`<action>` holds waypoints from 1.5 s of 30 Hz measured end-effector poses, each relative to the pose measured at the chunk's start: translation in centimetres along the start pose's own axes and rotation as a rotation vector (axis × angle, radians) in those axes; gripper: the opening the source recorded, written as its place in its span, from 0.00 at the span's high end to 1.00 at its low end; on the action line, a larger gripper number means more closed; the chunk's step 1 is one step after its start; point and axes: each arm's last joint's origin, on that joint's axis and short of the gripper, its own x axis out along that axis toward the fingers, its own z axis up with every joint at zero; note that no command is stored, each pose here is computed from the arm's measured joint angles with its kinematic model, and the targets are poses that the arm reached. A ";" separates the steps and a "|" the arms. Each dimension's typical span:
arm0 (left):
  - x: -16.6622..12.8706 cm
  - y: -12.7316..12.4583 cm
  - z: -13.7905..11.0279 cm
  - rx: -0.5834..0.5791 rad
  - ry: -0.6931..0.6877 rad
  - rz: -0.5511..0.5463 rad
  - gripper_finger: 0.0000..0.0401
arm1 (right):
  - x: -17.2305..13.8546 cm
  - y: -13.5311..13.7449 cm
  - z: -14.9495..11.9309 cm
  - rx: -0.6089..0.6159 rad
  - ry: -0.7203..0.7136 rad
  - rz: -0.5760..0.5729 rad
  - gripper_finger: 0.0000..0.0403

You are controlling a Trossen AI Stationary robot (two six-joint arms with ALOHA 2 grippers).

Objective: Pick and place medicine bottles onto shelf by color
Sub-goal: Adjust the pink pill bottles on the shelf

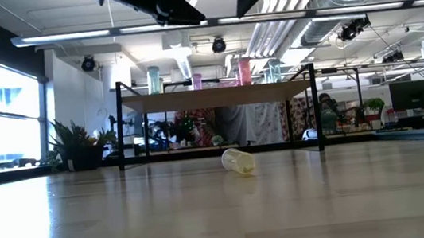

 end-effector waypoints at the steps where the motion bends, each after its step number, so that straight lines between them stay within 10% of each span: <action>1: 0.5 0.1 0.0 0.008 0.011 -0.019 0.37 | -0.3 -0.1 0.0 -0.003 -0.006 0.000 1.00; 22: 7.9 -0.1 -2.5 0.115 0.248 -0.199 0.37 | -0.3 -1.0 -0.1 -0.081 -0.006 -0.014 1.00; 45: 8.9 -0.9 -4.2 0.101 0.329 -0.297 0.37 | -0.3 -1.0 -0.1 -0.048 -0.005 -0.012 1.00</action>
